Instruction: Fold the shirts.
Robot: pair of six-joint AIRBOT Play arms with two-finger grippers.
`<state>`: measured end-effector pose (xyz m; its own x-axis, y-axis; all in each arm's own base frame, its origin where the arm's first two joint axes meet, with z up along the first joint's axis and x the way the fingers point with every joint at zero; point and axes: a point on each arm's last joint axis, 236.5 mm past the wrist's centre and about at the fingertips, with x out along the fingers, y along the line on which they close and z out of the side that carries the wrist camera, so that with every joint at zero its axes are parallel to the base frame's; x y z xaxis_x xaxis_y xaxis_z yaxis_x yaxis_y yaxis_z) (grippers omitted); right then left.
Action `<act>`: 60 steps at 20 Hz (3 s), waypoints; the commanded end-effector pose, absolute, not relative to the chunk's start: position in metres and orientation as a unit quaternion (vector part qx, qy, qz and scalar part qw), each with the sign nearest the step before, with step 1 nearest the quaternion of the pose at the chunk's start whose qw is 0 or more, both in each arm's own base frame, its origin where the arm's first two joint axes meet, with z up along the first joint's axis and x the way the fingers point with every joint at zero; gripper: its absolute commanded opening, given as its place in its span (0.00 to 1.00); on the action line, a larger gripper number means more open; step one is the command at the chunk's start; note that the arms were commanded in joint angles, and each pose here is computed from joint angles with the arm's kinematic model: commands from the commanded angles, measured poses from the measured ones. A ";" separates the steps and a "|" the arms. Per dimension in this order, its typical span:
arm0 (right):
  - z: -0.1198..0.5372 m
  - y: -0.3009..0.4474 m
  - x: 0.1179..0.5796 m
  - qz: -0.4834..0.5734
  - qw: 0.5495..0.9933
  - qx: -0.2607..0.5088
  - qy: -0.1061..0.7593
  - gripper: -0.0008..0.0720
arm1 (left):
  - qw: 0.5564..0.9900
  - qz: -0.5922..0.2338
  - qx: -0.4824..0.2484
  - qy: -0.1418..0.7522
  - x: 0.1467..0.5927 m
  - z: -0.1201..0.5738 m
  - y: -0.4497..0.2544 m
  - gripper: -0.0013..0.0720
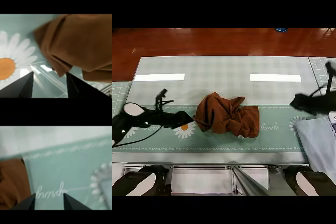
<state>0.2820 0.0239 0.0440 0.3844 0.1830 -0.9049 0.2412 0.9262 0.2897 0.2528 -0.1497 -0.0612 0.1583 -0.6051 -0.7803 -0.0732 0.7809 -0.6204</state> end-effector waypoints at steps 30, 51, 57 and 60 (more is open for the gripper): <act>0.027 0.216 0.349 0.257 0.732 0.273 0.569 0.05 | 0.731 -0.307 -0.351 0.498 0.371 0.030 -0.182 0.04; 0.404 -0.012 0.199 -0.030 0.974 0.019 0.222 0.05 | 0.976 -0.166 -0.044 0.134 0.282 0.430 -0.050 0.04; 0.262 0.008 0.220 -0.003 0.926 0.057 0.373 0.05 | 0.944 -0.147 -0.045 0.291 0.282 0.290 -0.054 0.04; 0.200 0.029 0.267 0.036 0.907 0.082 0.412 0.05 | 0.944 -0.124 -0.079 0.295 0.322 0.256 -0.042 0.04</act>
<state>0.2389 0.0114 0.2566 0.7143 0.0536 -0.6978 0.0293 0.9939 0.1063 0.2982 -0.0546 0.2964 0.7991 -0.3297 -0.5028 0.2559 0.9432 -0.2118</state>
